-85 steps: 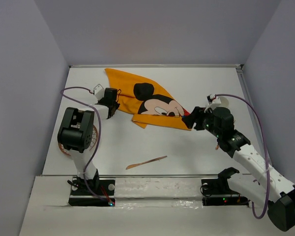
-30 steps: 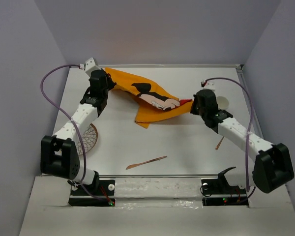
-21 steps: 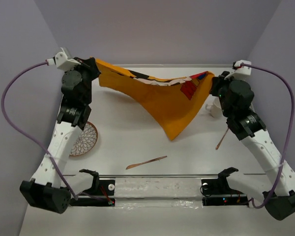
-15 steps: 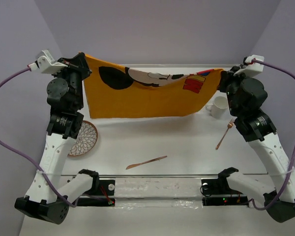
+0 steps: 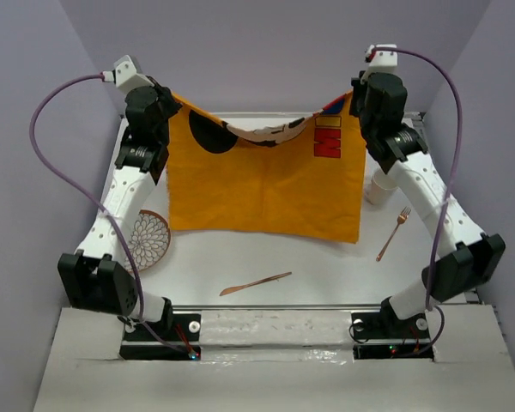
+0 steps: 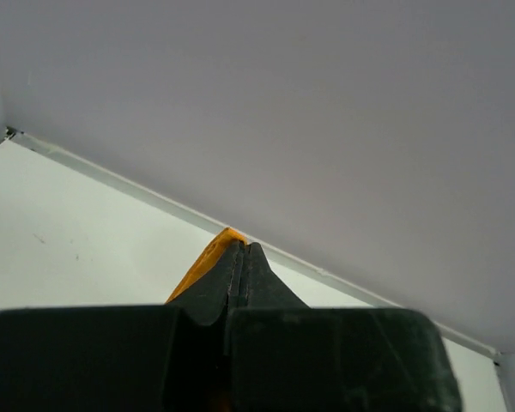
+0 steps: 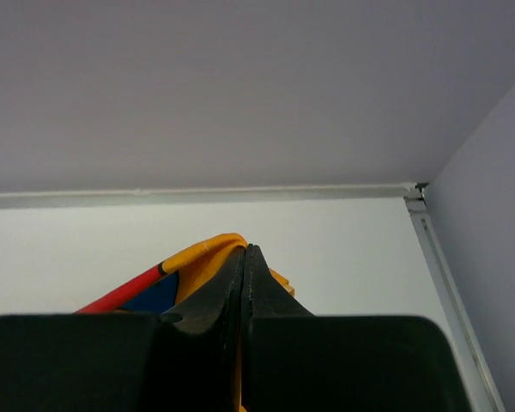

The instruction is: Set the dinner table for one person

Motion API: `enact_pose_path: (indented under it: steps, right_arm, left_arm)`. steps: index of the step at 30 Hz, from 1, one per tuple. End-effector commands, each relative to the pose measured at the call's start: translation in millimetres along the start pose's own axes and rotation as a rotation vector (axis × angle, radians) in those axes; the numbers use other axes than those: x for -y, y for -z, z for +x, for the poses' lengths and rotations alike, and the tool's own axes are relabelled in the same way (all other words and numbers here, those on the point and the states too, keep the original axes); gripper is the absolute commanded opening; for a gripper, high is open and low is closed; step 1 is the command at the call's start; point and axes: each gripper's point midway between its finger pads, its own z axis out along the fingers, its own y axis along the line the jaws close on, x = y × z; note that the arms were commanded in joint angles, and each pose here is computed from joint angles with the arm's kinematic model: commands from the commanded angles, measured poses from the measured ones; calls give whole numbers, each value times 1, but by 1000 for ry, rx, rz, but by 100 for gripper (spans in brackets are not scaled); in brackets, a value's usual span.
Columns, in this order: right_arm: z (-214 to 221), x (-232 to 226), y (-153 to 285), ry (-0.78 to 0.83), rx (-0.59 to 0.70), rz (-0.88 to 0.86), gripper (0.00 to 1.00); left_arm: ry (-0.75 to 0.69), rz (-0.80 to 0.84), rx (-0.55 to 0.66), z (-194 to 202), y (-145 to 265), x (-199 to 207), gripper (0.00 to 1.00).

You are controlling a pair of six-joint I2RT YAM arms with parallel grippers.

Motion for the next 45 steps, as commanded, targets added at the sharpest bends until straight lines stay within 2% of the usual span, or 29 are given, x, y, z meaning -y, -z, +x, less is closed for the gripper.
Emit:
enact_pose_path:
  steps: [1,3,7,12,13,14,15,16,18,19,20,21,22,27,33,37,45]
  right_arm:
    - [-111,33,-11,-23,243,47,0]
    - [-113,37,-26,0,229,60,0]
    - [-142,49,-18,2,283,43,0]
    - [-106,42,-8,-21,212,-9,0]
    - [-77,40,-4,-47,155,-20,0]
    - [-59,38,-2,-59,124,-32,0]
    - [-40,33,0,-116,87,-49,0]
    - [1,28,6,-120,12,-72,0]
    - [45,24,11,-155,-65,-80,0]
    - [63,18,13,-194,-88,-105,0]
    - [112,16,18,-186,-176,-106,0]
    - [129,13,19,-217,-190,-110,0]
    - [170,10,24,-211,-268,-115,0]
    - [247,-2,43,-232,-432,-148,0]
    - [277,4,70,-242,-487,-150,0]
    - [301,4,88,-264,-573,-145,0]
    - [304,7,109,-321,-639,-122,0]
  left_arm:
    - [57,56,143,-72,-23,21,0]
    - [66,67,127,-77,-32,23,0]
    - [88,91,136,-89,-38,26,0]
    - [92,89,101,-64,-29,10,0]
    - [91,65,44,-32,-29,-6,0]
    - [128,104,71,-36,-20,-2,0]
    - [142,103,56,-23,-17,-9,0]
    - [154,80,4,9,-10,-25,0]
    - [185,51,-24,31,-4,-40,0]
    - [181,7,-79,64,2,-61,0]
    - [206,11,-67,64,9,-64,0]
    - [207,-30,-117,96,18,-86,0]
    - [223,-39,-123,104,25,-93,0]
    - [265,-113,-222,171,55,-137,0]
    - [280,-149,-287,210,86,-163,0]
    - [266,-154,-287,216,103,-171,0]
    - [276,-109,-285,214,130,-169,0]
